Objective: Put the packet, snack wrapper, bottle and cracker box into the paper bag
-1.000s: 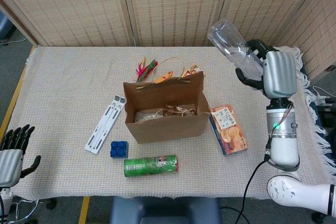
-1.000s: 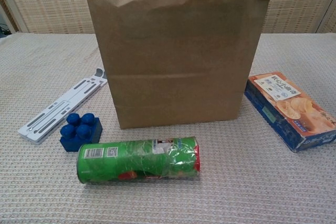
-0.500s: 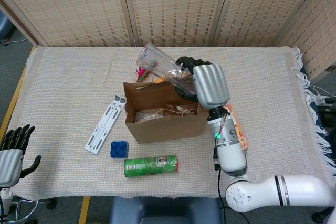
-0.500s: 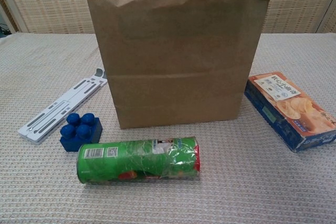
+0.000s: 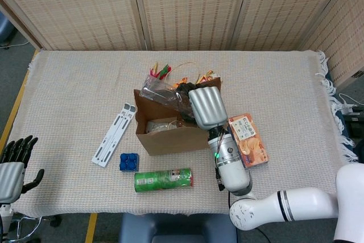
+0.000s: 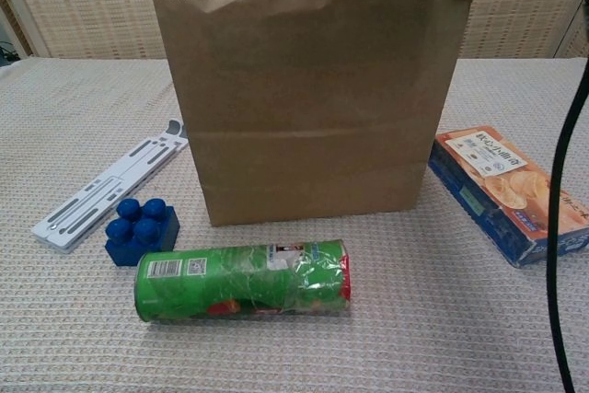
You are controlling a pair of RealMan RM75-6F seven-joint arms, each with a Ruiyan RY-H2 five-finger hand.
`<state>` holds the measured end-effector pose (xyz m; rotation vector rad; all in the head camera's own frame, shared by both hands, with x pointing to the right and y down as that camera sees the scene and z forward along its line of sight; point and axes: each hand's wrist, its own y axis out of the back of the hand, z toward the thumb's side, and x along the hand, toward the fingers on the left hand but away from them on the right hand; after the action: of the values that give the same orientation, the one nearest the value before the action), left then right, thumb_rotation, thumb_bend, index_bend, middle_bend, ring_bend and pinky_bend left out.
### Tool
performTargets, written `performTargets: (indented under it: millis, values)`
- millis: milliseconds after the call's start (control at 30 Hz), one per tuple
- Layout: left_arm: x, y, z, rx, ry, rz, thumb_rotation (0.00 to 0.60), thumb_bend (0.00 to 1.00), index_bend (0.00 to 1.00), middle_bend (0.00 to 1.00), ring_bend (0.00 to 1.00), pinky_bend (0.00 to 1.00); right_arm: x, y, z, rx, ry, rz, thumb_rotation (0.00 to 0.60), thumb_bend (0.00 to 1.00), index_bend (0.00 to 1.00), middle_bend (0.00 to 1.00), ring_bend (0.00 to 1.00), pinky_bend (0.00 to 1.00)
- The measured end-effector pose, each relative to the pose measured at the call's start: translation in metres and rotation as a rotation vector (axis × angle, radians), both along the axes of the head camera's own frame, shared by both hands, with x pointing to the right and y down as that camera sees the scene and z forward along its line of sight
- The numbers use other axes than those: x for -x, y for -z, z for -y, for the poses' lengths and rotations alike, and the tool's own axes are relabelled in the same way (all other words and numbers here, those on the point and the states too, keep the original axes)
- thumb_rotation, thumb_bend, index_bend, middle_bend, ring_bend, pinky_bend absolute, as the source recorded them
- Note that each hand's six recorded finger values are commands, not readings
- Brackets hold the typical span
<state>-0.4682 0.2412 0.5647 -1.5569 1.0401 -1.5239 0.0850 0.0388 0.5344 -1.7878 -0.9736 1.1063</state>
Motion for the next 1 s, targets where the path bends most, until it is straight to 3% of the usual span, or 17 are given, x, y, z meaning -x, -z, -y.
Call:
performTargets:
  millis: [133,233,733,1000]
  values:
    - [0.000,0.000,0.000,-0.001,0.000,0.002,0.600,0.37,0.02,0.00,0.00,0.00,-0.004,-0.007,-0.005,0.035,0.008,-0.028,0.600,0.16,0.14,0.31,0.23,0.39]
    - [0.000,0.000,0.000,-0.001,0.000,0.004,0.600,0.37,0.02,0.00,0.00,0.00,-0.007,-0.009,-0.005,0.063,-0.002,-0.034,0.600,0.14,0.02,0.22,0.15,0.32]
    - [0.000,0.000,0.000,-0.003,0.001,0.007,0.600,0.37,0.02,0.00,0.00,0.00,-0.035,0.018,0.008,0.039,-0.078,0.032,0.600,0.13,0.00,0.18,0.13,0.26]
    - [-0.001,0.000,0.000,-0.006,-0.001,0.017,0.600,0.37,0.02,0.00,0.00,0.00,-0.119,0.043,0.011,-0.041,-0.096,0.002,0.600,0.13,0.00,0.18,0.12,0.26]
